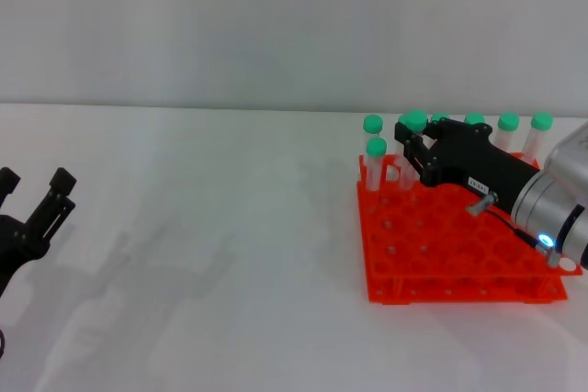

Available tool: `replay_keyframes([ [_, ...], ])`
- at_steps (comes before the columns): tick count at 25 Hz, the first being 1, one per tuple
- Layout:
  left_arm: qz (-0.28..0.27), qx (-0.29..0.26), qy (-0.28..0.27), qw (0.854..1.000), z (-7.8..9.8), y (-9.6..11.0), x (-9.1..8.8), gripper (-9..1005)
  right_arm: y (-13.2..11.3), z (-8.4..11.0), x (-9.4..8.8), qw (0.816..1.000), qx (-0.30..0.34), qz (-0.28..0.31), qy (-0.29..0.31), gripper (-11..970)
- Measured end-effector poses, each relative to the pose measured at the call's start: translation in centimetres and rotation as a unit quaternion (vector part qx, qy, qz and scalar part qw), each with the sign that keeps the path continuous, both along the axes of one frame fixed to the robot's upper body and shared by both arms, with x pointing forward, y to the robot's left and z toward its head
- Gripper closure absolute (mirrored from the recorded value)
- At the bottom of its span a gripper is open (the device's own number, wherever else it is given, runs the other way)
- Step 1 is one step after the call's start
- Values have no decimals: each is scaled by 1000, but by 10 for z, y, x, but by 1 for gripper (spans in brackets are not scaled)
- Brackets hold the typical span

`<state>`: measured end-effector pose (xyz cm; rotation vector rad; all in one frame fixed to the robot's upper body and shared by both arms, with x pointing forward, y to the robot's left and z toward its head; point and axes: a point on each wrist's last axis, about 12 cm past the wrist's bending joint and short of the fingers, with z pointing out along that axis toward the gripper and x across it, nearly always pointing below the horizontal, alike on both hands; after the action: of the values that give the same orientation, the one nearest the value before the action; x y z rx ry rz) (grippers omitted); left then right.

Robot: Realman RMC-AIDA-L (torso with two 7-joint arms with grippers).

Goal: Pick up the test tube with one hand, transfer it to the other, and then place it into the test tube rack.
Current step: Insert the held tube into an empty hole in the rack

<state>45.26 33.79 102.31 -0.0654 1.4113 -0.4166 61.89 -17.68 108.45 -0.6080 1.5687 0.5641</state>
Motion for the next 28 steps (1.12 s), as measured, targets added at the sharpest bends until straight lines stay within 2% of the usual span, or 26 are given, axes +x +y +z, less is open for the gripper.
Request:
replay_keyframes([
  [25, -1, 0, -3, 1000, 1, -1, 2, 115, 4, -11, -2, 999, -40, 0, 18, 754],
  [28, -1, 0, -3, 1000, 1, -1, 2, 115, 4, -11, -2, 999, -40, -4, 22, 691],
])
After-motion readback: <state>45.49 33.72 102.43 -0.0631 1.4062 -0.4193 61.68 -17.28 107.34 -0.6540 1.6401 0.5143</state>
